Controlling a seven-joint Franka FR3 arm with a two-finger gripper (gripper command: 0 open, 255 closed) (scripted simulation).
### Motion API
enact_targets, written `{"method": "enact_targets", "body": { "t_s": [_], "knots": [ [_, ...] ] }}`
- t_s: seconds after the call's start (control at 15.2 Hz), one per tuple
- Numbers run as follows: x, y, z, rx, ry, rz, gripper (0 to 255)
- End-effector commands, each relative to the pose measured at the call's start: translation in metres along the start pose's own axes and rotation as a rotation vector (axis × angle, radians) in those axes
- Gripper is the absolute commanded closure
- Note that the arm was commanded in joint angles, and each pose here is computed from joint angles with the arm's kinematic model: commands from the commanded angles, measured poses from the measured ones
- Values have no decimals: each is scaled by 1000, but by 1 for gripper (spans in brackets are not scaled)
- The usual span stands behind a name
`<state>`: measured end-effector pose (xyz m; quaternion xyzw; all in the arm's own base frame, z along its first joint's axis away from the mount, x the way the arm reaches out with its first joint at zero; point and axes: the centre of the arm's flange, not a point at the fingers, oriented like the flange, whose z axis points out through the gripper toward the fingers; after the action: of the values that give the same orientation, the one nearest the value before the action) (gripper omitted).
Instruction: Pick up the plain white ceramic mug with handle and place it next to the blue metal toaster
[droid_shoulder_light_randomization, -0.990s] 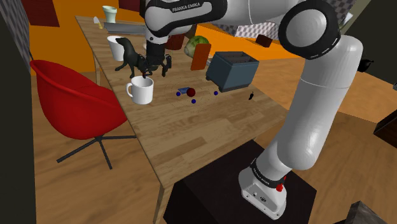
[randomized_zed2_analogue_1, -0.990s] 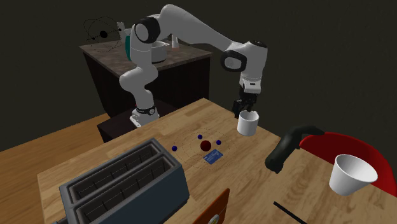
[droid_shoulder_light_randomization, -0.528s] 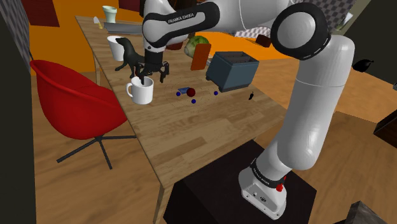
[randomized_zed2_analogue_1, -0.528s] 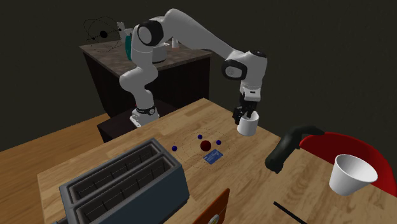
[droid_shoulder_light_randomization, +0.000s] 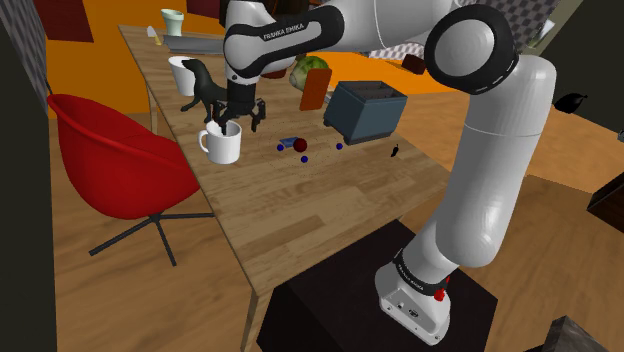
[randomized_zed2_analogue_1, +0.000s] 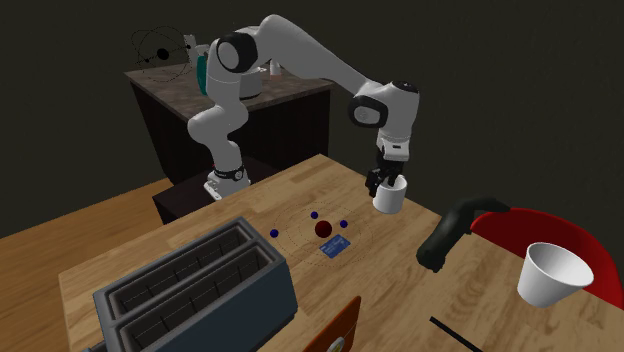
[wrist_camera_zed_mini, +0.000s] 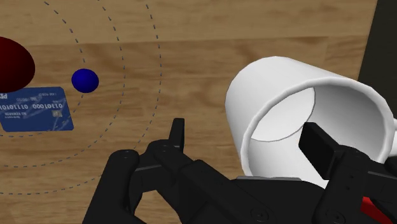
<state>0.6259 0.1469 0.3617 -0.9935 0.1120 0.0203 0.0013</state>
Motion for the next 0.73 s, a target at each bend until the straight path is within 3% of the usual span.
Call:
{"method": "enact_targets", "body": {
  "t_s": [0.0, 0.66],
  "knots": [
    [0, 0, 0, 0, 0, 0, 255],
    [0, 0, -5, 0, 0, 0, 255]
  ]
}}
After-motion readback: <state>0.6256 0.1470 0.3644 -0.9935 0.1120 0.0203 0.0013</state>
